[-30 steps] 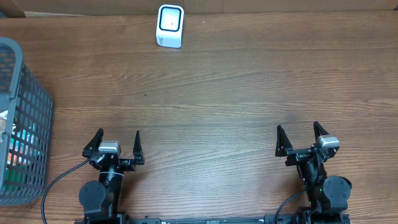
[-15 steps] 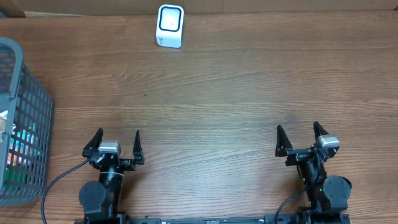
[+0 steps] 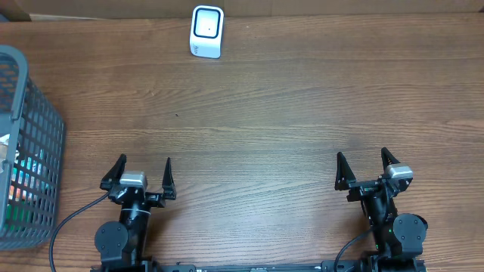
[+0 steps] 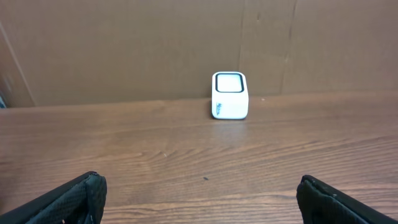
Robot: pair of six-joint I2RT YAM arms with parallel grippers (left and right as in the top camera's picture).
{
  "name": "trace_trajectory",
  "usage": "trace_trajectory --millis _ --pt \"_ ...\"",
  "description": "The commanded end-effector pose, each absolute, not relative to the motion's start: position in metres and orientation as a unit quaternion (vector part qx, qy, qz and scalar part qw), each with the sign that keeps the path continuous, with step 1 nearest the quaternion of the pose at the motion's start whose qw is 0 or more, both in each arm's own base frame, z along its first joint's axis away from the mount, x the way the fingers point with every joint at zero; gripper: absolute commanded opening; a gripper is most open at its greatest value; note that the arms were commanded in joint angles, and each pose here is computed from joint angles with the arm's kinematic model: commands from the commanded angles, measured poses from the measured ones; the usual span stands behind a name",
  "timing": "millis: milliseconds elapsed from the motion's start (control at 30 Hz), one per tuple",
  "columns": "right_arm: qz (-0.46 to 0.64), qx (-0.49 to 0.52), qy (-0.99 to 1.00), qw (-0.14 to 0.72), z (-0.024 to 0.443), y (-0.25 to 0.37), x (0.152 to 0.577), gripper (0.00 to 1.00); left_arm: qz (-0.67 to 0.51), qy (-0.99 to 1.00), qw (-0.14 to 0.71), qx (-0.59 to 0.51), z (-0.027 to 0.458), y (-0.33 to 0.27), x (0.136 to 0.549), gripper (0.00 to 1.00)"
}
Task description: Scan the item barcode
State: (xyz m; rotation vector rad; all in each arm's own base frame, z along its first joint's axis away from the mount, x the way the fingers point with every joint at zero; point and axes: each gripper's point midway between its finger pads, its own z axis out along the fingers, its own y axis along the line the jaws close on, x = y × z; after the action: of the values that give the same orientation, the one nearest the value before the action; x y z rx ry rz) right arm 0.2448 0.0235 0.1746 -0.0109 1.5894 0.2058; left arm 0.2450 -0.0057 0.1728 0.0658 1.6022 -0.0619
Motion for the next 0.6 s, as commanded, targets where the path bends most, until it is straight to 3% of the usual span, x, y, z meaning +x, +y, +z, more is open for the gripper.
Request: trace_trajectory --millis 0,567 --pt "0.090 -0.003 0.712 0.697 0.172 0.023 0.245 1.00 -0.028 0.699 0.713 0.044 0.201 -0.010 0.239 1.00" --pt "0.090 -0.003 0.712 0.697 0.172 0.023 0.245 1.00 -0.049 0.776 0.627 0.042 0.240 -0.013 0.255 1.00"
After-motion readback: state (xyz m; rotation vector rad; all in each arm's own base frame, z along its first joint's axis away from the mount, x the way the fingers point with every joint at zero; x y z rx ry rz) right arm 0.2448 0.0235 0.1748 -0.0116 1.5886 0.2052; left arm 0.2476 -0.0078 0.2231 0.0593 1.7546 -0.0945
